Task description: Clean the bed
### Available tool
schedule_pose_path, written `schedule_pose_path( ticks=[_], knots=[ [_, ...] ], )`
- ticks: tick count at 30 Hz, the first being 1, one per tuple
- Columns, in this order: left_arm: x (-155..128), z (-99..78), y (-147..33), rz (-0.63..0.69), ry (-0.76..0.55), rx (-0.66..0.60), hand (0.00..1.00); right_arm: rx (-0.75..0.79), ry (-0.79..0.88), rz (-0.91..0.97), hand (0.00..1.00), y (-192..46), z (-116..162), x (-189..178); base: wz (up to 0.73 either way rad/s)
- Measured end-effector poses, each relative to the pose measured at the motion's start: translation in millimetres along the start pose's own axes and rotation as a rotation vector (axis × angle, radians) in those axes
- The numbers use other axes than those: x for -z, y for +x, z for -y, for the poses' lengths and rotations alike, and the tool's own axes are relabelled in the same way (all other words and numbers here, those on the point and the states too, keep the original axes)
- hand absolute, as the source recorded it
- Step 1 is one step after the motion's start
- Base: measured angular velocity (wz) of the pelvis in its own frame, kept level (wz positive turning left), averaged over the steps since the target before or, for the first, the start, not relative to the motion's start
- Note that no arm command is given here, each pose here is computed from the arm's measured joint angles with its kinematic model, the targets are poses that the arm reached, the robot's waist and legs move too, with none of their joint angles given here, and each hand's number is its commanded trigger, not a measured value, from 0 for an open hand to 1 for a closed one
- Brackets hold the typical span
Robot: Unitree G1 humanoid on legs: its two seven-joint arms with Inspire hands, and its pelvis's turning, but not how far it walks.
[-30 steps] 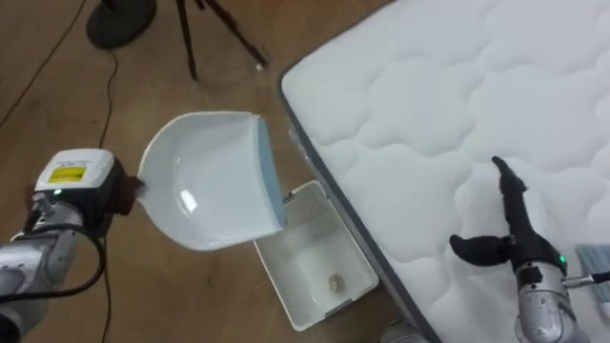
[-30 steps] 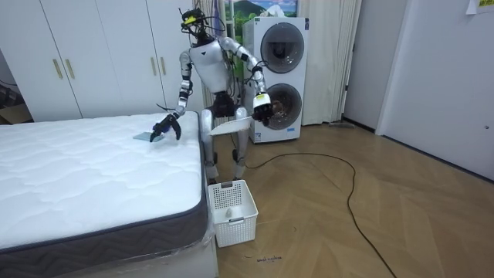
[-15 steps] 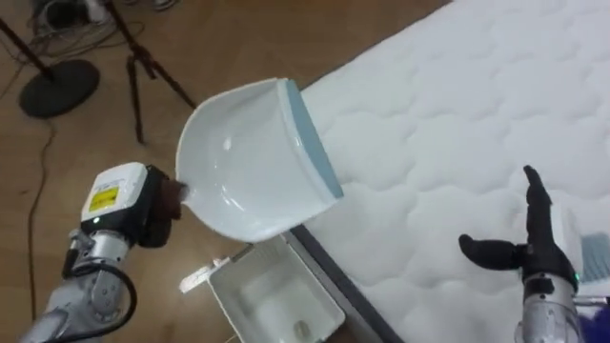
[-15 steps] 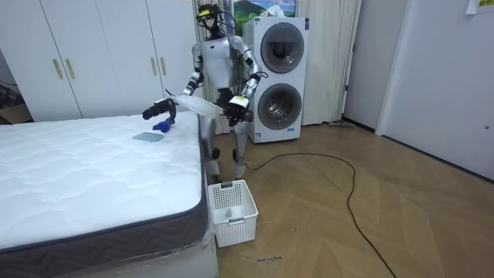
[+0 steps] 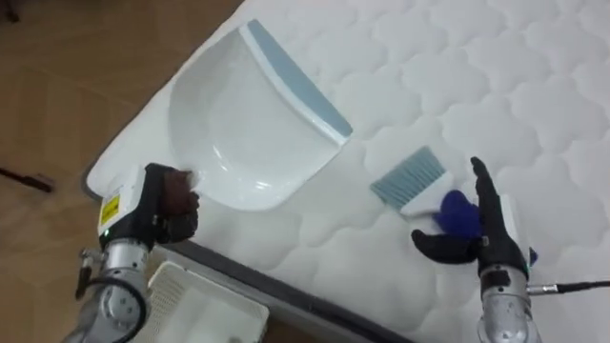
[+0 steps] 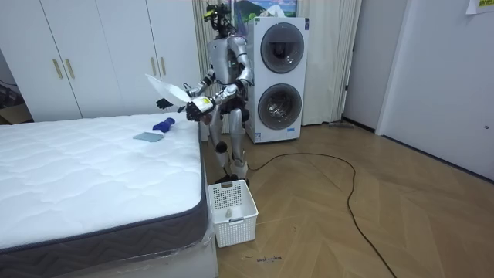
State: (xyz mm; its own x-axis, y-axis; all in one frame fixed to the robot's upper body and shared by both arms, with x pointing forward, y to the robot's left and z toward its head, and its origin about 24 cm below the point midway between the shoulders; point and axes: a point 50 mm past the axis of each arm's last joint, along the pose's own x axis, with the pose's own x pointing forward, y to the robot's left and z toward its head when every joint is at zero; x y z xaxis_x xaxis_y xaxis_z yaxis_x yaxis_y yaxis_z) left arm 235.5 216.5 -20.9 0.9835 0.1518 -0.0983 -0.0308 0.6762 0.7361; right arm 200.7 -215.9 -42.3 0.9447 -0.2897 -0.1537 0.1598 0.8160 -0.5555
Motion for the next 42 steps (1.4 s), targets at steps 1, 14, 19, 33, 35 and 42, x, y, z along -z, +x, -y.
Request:
schedule_pose_path(
  ticks=[1,14,19,33,35,42],
  knots=[
    [0,2.3,-1.0,-0.003,-0.010,0.005,1.00,-0.004,-0.001,-0.001,0.00,0,0,0,-0.09],
    [5,30.0,-19.9,-0.083,-0.157,0.103,1.00,-0.014,0.040,0.030,0.00,-8,4,4,-0.27],
    [24,33.0,-42.6,-0.159,-0.168,0.118,0.67,-0.043,0.053,0.033,0.00,-10,-2,2,-1.06],
    [32,38.8,-58.4,-0.188,-0.229,0.151,0.00,-0.088,0.048,-0.070,0.00,-22,-6,25,-0.47],
    [38,41.1,-62.6,-0.212,-0.227,0.166,0.00,-0.090,0.043,-0.112,0.00,-25,-7,34,0.00],
    [64,52.0,-78.9,-0.342,-0.211,0.240,0.00,-0.036,0.127,-0.330,0.00,-35,0,70,0.03]
  ],
)
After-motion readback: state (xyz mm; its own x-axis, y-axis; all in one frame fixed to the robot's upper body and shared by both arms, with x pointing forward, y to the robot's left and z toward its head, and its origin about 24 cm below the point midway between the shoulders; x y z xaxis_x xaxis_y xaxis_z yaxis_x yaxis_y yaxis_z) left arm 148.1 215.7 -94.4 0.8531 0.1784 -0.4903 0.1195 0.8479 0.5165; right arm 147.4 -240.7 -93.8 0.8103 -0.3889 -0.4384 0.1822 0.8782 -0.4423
